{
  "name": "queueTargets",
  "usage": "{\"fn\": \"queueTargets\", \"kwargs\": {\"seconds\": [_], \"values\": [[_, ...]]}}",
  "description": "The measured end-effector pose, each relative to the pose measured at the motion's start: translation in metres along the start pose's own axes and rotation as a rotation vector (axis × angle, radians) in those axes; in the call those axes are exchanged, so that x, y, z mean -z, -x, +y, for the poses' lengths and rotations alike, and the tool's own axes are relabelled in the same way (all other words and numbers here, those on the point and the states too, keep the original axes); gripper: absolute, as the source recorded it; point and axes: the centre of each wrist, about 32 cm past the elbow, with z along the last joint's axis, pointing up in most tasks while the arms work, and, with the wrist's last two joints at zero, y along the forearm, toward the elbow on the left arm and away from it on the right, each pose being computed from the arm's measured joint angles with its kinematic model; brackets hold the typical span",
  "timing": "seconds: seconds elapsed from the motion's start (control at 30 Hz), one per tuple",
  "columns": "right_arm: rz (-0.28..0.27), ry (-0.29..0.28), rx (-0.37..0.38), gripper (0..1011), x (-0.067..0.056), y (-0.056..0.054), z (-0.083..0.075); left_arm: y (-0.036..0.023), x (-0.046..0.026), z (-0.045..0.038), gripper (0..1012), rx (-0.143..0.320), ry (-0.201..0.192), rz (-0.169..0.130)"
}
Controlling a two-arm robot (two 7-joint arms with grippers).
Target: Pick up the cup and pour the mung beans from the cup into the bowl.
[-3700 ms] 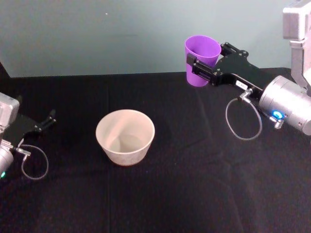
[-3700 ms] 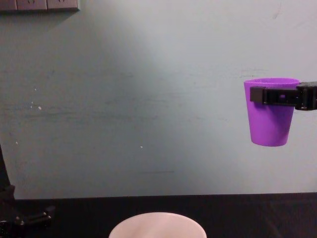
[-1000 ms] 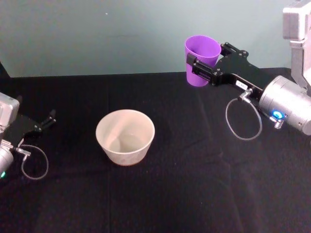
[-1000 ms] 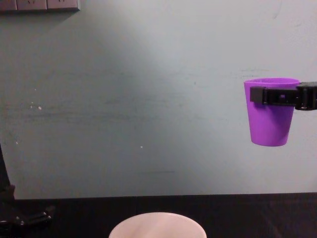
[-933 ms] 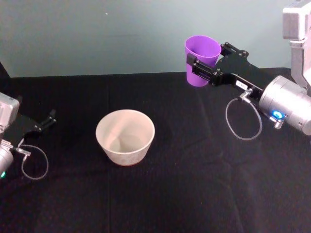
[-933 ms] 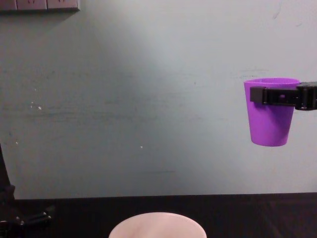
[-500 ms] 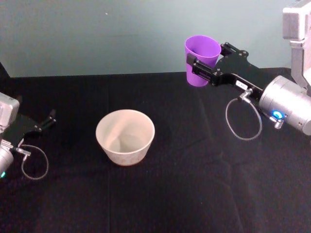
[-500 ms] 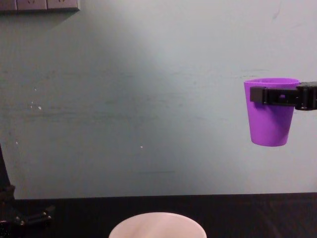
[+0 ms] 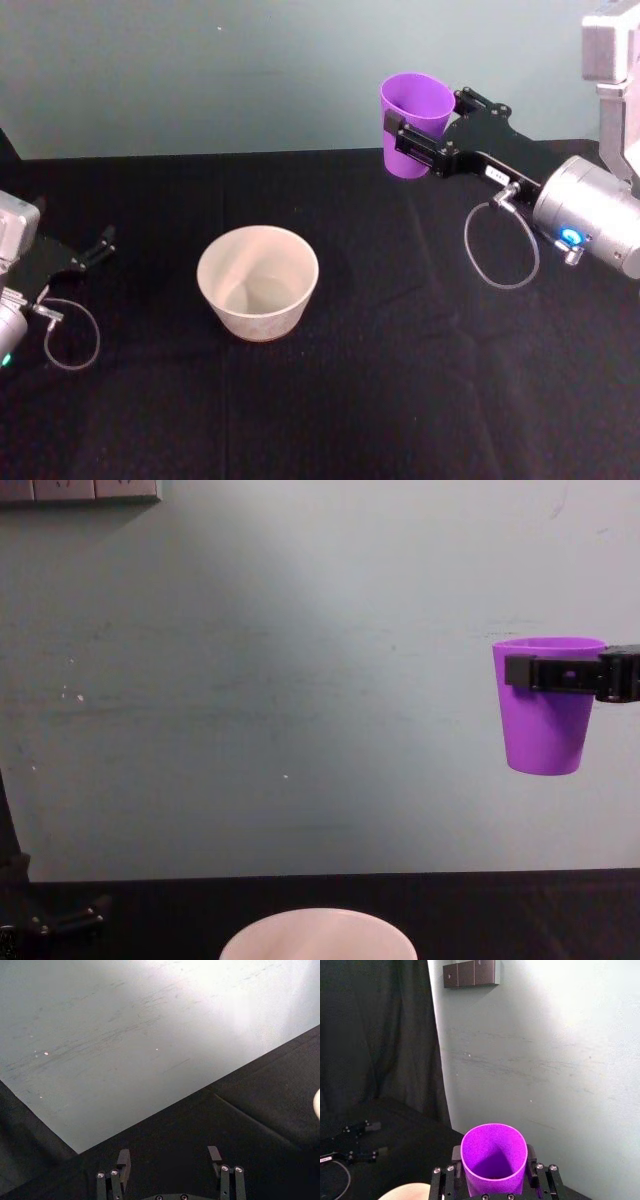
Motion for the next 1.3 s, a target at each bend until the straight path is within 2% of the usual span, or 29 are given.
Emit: {"fn": "queueTargets", "kwargs": {"seconds": [1.3], "values": [[0.0, 0.0, 0.0, 733, 0.0, 0.0, 0.0, 0.0, 0.0, 0.0, 1000, 0.0, 0.0, 0.0]]}}
